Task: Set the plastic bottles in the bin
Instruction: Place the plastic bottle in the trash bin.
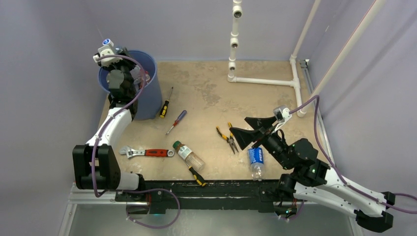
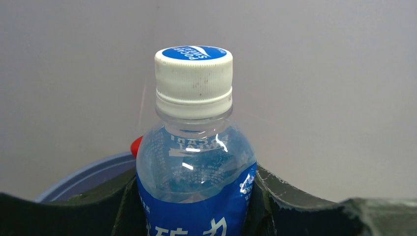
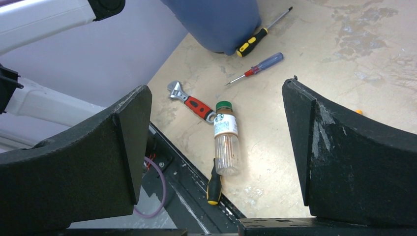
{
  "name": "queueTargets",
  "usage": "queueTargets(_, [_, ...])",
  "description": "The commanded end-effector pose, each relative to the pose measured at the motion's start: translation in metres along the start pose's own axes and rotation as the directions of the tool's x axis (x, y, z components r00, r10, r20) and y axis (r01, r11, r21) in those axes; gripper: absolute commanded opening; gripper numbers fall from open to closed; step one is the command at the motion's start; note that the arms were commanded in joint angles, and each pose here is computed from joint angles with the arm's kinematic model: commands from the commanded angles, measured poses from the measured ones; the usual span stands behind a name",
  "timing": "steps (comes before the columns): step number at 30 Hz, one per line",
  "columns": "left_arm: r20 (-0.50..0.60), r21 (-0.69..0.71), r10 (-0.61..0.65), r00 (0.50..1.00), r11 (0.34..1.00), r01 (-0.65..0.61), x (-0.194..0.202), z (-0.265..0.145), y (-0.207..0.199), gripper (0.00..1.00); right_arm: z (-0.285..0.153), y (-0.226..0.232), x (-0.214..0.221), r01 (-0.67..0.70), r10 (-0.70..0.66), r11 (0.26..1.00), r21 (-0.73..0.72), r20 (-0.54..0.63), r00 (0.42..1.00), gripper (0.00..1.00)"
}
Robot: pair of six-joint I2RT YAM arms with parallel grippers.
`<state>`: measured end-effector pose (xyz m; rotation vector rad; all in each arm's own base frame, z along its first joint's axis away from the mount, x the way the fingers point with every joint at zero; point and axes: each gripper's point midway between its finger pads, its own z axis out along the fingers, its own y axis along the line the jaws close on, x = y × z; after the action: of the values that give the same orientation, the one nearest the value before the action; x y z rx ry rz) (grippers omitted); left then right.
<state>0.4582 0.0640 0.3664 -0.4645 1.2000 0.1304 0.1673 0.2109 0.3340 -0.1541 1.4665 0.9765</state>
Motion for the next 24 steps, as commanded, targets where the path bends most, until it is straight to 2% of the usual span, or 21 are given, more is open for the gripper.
queueTargets(1, [0.033,0.114,-0.092,0.995,0.990,0.088,-0.020,-0.001,-0.026,0.05,0.000,-0.002,-0.001,0.007,-0.007,1.000,0.011,0.005,1.000,0.99])
queueTargets(3, [0.048,0.160,-0.092,0.995,0.984,0.083,-0.031,0.007,-0.039,0.05,0.000,-0.003,0.000,0.004,-0.004,1.000,0.013,0.004,1.000,0.99])
queueTargets(8, [0.031,0.126,-0.027,0.999,0.992,0.023,-0.010,0.016,-0.033,0.05,-0.002,-0.007,0.001,-0.003,0.003,1.000,0.028,0.005,1.000,0.99])
queueTargets(12, [-0.013,0.123,0.044,0.999,0.992,-0.042,0.018,0.019,-0.029,0.05,-0.007,-0.011,0.001,0.005,-0.005,0.999,0.040,-0.001,1.000,0.99])
queueTargets(20, [-0.128,0.127,0.072,0.989,0.990,-0.055,0.087,0.013,-0.020,0.07,-0.002,-0.011,0.007,0.020,-0.019,0.998,0.051,-0.019,1.000,0.99])
queueTargets(22, [-0.156,0.129,0.075,0.985,0.990,-0.055,0.101,0.011,-0.018,0.11,-0.001,-0.012,0.008,0.022,-0.021,0.998,0.053,-0.024,0.999,0.99])
queueTargets(24, [-0.169,0.135,0.073,0.983,0.990,-0.050,0.108,0.009,-0.018,0.22,0.000,-0.012,0.008,0.024,-0.023,0.998,0.055,-0.022,0.999,0.99])
